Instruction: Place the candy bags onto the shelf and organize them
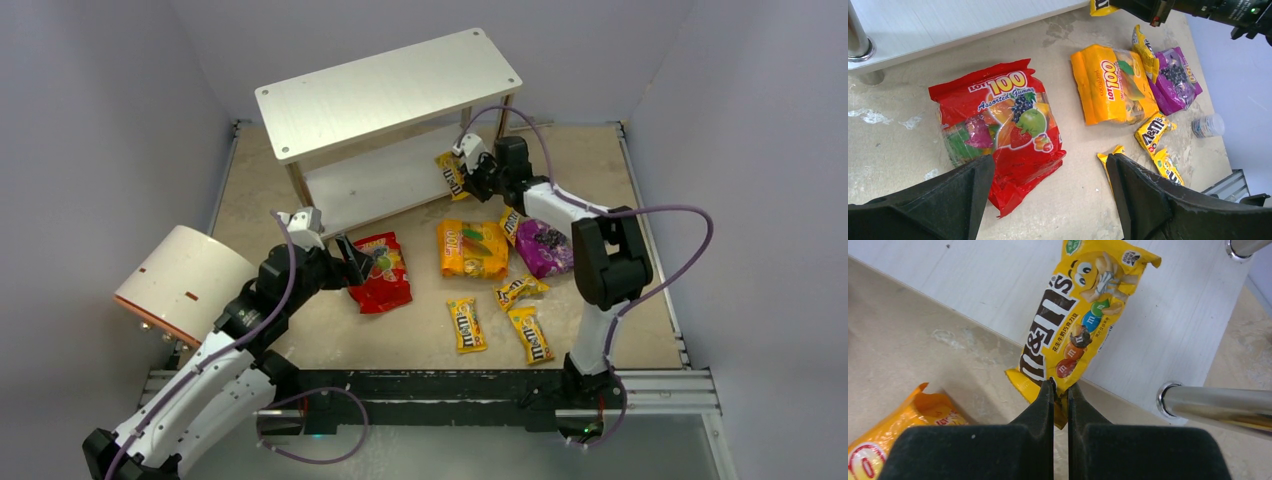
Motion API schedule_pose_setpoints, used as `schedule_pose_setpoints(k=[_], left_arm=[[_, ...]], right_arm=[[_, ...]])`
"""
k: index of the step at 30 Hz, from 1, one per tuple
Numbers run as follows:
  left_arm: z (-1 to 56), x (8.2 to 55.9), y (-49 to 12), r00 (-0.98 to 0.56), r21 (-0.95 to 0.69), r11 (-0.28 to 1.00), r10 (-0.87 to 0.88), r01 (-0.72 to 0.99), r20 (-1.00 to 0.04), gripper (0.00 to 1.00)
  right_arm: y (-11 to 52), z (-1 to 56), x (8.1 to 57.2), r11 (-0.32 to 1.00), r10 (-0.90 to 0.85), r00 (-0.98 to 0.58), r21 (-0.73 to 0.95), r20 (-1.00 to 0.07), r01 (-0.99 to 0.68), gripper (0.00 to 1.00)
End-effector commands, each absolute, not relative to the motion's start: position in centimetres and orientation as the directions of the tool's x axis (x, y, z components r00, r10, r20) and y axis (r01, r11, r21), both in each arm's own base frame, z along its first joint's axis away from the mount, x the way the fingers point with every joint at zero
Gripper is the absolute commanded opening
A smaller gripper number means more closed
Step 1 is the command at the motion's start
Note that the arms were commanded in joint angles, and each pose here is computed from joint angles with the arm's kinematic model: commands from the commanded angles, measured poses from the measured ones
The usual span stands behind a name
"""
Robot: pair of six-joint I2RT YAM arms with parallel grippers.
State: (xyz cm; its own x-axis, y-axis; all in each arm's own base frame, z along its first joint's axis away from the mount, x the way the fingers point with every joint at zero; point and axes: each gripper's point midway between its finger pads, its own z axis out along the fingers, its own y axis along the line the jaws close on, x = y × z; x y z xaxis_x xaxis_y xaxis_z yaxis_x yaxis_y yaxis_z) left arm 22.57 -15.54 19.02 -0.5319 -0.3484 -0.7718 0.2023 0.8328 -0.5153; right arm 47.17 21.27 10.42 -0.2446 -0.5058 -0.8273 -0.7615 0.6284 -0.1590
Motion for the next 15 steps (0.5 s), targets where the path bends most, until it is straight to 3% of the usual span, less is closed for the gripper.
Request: schedule_pose_setpoints(k=[1, 15], left_arm=[[20.3, 22.7, -15.6, -0.497, -0.506, 0.829, -0.342, 0.24, -0.797, 0.89], [20.6, 22.5, -15.3, -0.492, -0.505, 0.83, -0.346, 0.236, -0.799, 0.89]], right_arm=[[20.9, 13.4, 50.2, 0.65, -0.505, -0.138, -0.27, -0.852, -0.71, 0.0], [19.6, 12.9, 53.0, 0.717, -0.492, -0.172, -0.284, -0.854, -0.637, 0.0]])
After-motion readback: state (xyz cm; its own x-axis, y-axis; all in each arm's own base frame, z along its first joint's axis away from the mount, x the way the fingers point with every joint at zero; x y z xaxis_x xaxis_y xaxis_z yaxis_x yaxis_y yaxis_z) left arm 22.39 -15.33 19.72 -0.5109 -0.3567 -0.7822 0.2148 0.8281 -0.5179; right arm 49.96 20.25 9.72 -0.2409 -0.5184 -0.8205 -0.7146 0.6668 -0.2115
